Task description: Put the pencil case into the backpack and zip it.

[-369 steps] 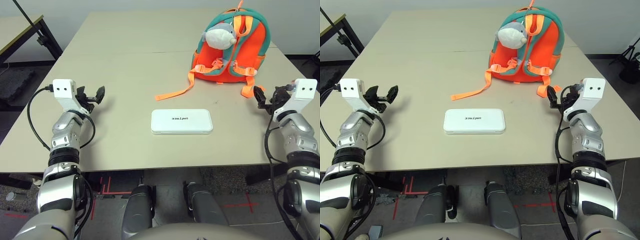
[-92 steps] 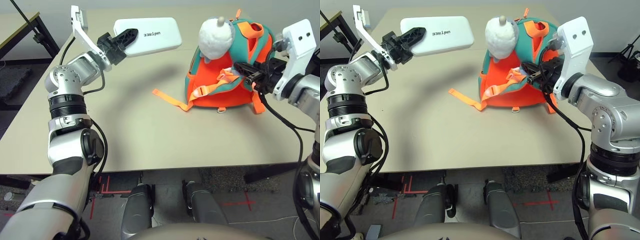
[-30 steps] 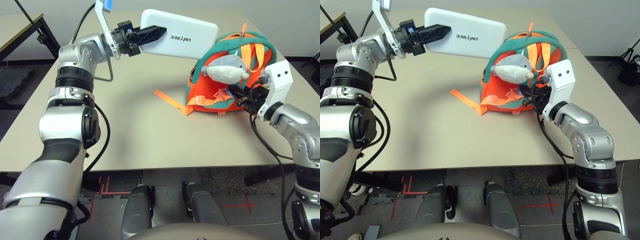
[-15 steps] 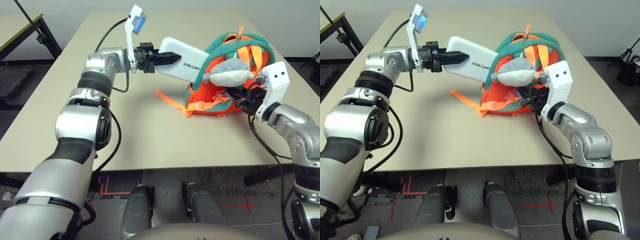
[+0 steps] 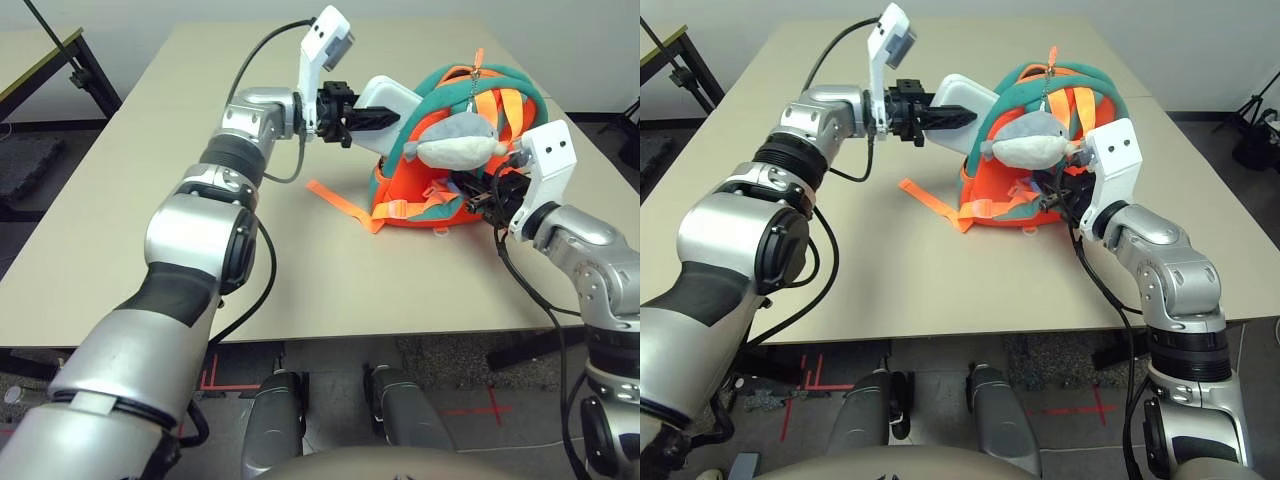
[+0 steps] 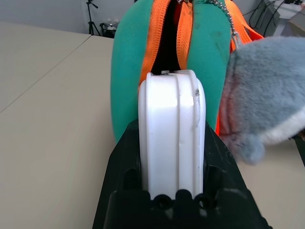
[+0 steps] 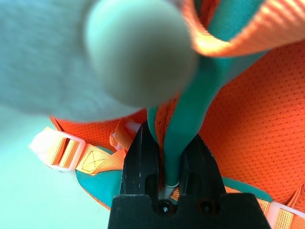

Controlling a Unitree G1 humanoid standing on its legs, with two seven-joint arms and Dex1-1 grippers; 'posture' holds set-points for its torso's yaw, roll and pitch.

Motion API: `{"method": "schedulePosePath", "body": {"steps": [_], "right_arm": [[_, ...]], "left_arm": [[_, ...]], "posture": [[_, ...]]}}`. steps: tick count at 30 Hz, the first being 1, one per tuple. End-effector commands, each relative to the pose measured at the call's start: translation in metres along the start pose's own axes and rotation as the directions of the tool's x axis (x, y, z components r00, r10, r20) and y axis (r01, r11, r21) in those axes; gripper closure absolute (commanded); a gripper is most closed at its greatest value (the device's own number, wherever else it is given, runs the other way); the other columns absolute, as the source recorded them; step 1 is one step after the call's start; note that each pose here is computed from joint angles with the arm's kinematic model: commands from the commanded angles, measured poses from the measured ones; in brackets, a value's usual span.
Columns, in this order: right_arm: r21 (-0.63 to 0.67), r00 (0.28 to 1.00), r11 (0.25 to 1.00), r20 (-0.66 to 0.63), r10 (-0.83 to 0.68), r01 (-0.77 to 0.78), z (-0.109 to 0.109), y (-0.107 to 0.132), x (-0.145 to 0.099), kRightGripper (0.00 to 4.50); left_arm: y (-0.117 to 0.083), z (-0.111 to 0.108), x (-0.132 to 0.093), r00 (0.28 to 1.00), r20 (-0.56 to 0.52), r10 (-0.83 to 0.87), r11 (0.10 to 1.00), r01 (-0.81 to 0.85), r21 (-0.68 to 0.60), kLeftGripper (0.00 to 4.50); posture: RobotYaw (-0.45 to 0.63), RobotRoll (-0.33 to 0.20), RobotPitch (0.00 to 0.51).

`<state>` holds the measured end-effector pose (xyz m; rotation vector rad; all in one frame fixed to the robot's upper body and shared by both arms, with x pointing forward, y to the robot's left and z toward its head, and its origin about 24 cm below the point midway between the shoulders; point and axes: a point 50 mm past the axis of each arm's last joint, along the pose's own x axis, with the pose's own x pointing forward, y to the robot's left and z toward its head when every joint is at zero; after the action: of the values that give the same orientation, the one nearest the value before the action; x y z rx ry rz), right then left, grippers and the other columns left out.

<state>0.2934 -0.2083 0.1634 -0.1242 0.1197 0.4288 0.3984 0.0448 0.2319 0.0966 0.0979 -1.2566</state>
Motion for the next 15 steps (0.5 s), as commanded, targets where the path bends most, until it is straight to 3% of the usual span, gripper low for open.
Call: {"method": "schedulePosePath", "body": {"steps": [1,3,4,10,11,15], "right_arm": [[0.023,0.998,1.000,-0.059,0.008,-0.007,-0.012,0.004,0.003,4.24],[0.024,0.998,1.000,-0.057,0.009,-0.008,-0.012,0.005,0.003,4.24],[0.024,0.998,1.000,-0.057,0.009,-0.008,-0.011,0.006,0.003,4.24],[0.027,0.998,1.000,-0.058,0.016,-0.014,-0.012,0.007,0.005,4.24],[0.027,0.998,0.999,-0.058,0.017,-0.016,-0.012,0.007,0.006,4.24],[0.030,0.998,0.999,-0.056,0.028,-0.026,-0.012,0.008,0.009,4.24]], "left_arm": [[-0.001,0.009,0.008,0.998,0.035,0.057,0.998,-0.058,0.025,3.21],[0.000,0.011,0.009,0.994,0.069,0.087,0.996,-0.088,0.017,3.21],[0.001,0.014,0.008,0.991,0.093,0.094,0.995,-0.095,0.008,2.48],[0.008,0.032,-0.013,0.984,0.169,0.061,0.998,-0.063,0.004,0.23],[0.009,0.035,-0.018,0.983,0.177,0.058,0.998,-0.060,0.008,0.03],[0.016,0.053,-0.045,0.973,0.226,0.049,0.998,-0.054,0.015,0.00]], "posture": [[-0.27,0.000,0.104],[-0.27,0.000,0.105],[-0.27,0.000,0.109],[-0.25,0.000,0.115],[-0.25,0.000,0.115],[-0.24,0.000,0.115]]}}
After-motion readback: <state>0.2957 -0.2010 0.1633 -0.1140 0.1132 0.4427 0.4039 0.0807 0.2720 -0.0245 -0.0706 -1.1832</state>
